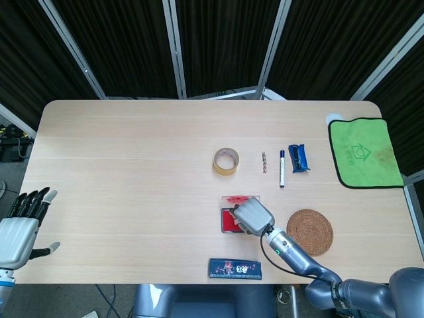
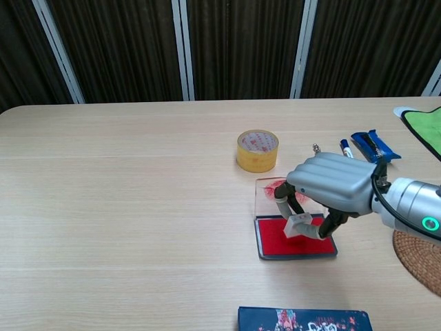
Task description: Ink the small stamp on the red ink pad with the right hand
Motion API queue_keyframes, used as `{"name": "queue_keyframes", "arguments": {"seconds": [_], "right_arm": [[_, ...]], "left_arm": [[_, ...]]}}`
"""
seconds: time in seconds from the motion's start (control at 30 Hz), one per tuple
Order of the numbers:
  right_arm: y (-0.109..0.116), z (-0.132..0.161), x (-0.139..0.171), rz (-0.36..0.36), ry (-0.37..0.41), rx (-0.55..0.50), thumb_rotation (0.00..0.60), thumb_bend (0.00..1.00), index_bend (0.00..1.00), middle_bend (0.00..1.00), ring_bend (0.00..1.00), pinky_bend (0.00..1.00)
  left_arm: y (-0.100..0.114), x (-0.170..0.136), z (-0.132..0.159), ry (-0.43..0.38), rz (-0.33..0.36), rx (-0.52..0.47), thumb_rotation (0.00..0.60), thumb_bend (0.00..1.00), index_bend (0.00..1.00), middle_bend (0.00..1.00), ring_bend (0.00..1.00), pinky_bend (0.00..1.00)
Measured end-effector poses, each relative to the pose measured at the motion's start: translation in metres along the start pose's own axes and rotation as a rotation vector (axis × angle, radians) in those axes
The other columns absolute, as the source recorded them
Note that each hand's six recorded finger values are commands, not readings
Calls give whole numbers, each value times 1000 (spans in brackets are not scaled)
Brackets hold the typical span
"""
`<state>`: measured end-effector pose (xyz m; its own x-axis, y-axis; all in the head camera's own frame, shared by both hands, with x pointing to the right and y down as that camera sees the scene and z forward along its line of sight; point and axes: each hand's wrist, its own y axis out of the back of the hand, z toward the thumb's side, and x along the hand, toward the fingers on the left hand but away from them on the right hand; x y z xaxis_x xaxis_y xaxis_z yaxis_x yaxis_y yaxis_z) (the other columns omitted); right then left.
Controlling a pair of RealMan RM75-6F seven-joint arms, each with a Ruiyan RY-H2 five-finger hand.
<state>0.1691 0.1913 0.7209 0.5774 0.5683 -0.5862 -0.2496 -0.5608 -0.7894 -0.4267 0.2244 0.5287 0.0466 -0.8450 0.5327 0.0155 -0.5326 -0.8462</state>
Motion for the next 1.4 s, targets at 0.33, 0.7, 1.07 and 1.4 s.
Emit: {"name": "queue_keyframes", "arguments": {"seconds": [0.33, 0.7, 1.07, 1.4], "right_arm": [[7, -1, 2, -22, -4, -12, 600, 454, 593, 599, 811, 1000], [58, -29, 26, -126, -42, -48, 600, 455, 599, 604, 811, 1000], [26, -84, 55, -46, -152, -24, 600, 454, 598, 604, 811, 1000], [-2, -93, 54, -15, -173, -24, 600, 453, 598, 604, 810, 1000]], "left_arm": [[1, -1, -1, 1, 3, -3, 600, 0, 0, 0, 0, 0], [1, -1, -1, 2, -2, -4, 600, 0, 0, 0, 0, 0], [-1, 1, 1, 2, -11, 2, 600, 0, 0, 0, 0, 0], [-3, 2, 2, 5, -14, 6, 600, 0, 0, 0, 0, 0]]}}
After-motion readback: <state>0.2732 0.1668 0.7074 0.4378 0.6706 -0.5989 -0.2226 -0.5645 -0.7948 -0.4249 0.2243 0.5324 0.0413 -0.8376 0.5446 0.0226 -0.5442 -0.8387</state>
